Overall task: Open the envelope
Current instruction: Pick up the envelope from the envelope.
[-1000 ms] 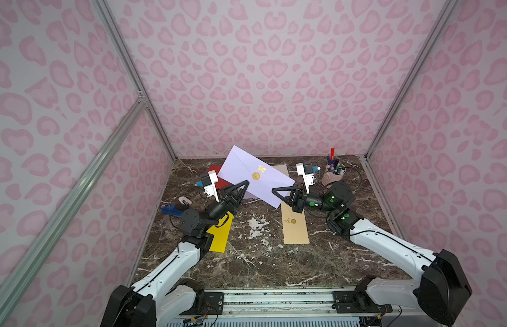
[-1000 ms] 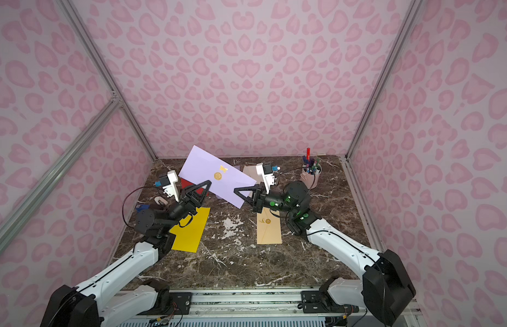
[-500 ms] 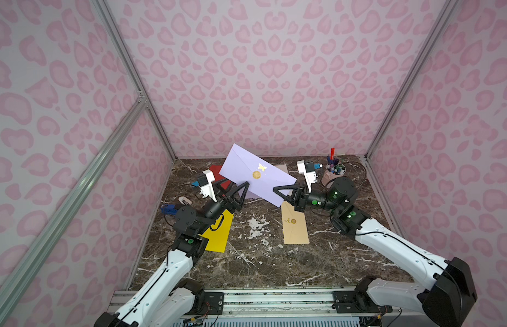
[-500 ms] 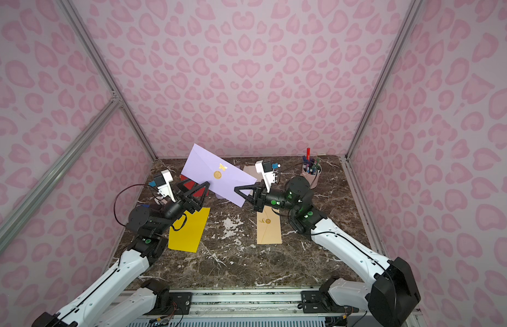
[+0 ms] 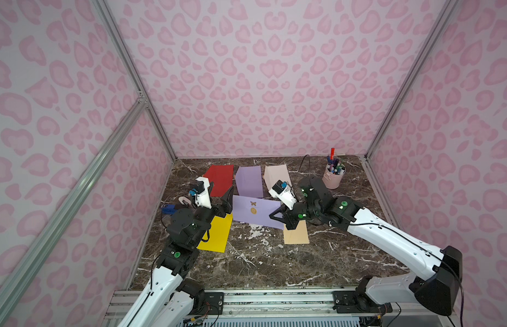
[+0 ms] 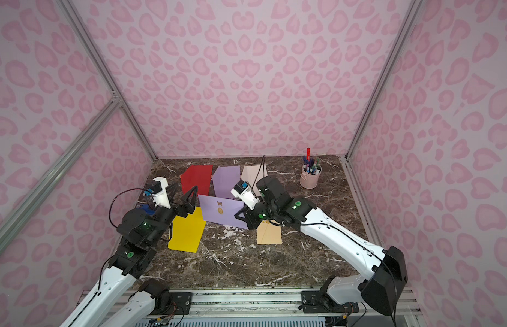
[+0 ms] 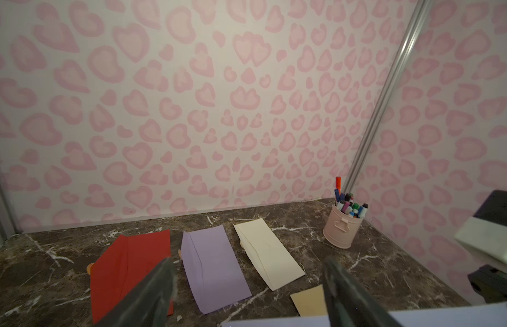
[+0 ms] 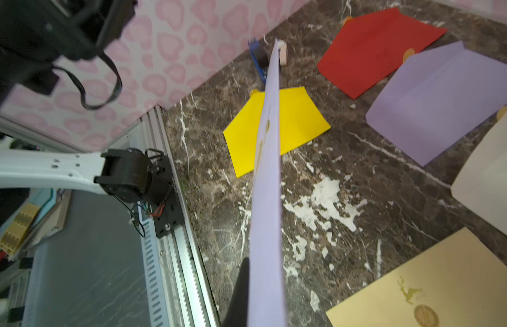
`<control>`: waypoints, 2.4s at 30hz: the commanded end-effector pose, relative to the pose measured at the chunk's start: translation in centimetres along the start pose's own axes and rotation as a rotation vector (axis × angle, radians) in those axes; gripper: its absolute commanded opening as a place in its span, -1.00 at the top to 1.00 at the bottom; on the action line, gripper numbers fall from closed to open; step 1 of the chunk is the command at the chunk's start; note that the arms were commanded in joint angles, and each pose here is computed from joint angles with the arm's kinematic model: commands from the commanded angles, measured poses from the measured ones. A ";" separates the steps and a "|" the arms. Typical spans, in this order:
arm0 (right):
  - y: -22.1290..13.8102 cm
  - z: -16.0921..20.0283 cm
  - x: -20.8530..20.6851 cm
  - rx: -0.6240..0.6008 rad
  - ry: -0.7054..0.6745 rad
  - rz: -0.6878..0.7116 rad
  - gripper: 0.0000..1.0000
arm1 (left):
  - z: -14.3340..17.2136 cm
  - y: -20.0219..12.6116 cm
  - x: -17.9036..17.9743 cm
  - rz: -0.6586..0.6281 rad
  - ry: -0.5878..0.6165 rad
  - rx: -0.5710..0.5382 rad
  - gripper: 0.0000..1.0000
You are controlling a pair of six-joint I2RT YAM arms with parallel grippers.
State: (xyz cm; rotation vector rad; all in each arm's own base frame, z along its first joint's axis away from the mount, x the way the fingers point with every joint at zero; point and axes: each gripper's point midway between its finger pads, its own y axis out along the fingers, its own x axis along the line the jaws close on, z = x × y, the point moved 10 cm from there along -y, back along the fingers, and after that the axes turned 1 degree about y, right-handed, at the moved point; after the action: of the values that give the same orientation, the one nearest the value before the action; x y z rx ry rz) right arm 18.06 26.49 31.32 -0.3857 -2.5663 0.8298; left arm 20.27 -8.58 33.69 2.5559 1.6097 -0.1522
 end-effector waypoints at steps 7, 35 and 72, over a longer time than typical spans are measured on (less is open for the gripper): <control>0.0 1.5 1.4 0.231 -0.181 0.178 1.00 | 2.3 2.9 -5.0 0.552 0.109 0.222 -0.48; -3.9 -1.4 5.3 0.146 -0.329 0.189 1.00 | 3.3 1.5 -8.2 0.882 0.121 0.246 0.43; -11.8 -6.7 2.0 -0.315 -0.145 0.401 -0.41 | 0.2 -1.0 -4.2 0.532 -0.028 -0.052 0.91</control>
State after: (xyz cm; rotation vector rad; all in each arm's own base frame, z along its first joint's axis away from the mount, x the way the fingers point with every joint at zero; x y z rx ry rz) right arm 17.67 21.73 42.01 -1.0625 -2.7559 0.8871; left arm 17.62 -13.54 31.83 3.0097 0.8205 -0.1007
